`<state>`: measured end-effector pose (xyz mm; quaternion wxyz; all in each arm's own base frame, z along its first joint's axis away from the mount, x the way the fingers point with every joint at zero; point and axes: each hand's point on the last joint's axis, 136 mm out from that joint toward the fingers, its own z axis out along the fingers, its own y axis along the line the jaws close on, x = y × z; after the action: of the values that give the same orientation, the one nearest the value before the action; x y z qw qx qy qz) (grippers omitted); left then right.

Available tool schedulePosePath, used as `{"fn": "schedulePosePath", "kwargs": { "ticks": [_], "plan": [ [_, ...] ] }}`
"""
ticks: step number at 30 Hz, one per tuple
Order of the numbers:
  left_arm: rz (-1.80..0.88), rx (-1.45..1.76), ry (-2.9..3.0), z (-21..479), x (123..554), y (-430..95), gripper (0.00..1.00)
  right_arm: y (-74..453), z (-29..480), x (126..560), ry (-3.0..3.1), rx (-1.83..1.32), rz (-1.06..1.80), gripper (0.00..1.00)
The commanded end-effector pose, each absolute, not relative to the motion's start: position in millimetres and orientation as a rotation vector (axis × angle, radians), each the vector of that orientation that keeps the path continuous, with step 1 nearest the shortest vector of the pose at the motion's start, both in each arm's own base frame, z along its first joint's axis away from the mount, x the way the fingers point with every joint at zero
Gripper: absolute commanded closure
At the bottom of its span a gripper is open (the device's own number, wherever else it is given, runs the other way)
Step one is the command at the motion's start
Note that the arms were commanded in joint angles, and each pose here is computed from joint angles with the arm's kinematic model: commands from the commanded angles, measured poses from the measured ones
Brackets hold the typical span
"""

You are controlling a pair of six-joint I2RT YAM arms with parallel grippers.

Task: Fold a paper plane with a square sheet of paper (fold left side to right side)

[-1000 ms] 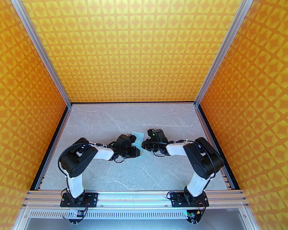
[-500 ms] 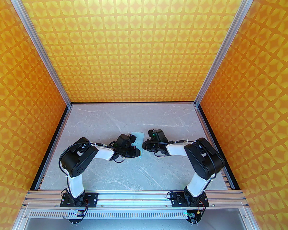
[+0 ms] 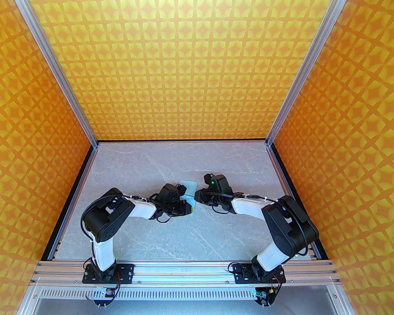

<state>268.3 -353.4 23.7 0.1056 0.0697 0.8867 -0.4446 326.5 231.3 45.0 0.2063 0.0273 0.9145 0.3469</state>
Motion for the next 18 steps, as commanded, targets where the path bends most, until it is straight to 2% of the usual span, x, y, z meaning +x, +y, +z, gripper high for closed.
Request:
{"fn": "schedulePosePath", "kwargs": {
  "ticks": [1, 3, 7, 10, 13, 18],
  "plan": [
    [-1.286, 0.202, 2.684, 6.0, 259.5, -354.7, 0.92, 235.5, 38.9, 326.7, 2.564, 0.069, 1.006, 0.79],
    [-1.284, 0.204, 2.686, 5.7, 259.2, -354.6, 0.92, 235.9, 36.9, 326.8, 2.568, 0.072, 1.008, 0.8],
    [-1.283, 0.208, 2.685, 6.2, 259.5, -355.1, 0.92, 235.7, 37.7, 329.0, 2.563, 0.069, 0.999, 0.92],
    [-1.283, 0.208, 2.686, 5.9, 259.5, -355.3, 0.92, 236.7, 38.6, 330.4, 2.561, 0.067, 1.002, 0.93],
    [-1.28, 0.205, 2.691, 4.6, 259.3, -354.8, 0.92, 238.1, 39.1, 332.7, 2.559, 0.063, 1.005, 1.0],
    [-1.282, 0.214, 2.687, 6.6, 259.1, -355.9, 0.92, 237.4, 36.6, 334.4, 2.564, 0.064, 0.99, 1.0]
  ]
}}
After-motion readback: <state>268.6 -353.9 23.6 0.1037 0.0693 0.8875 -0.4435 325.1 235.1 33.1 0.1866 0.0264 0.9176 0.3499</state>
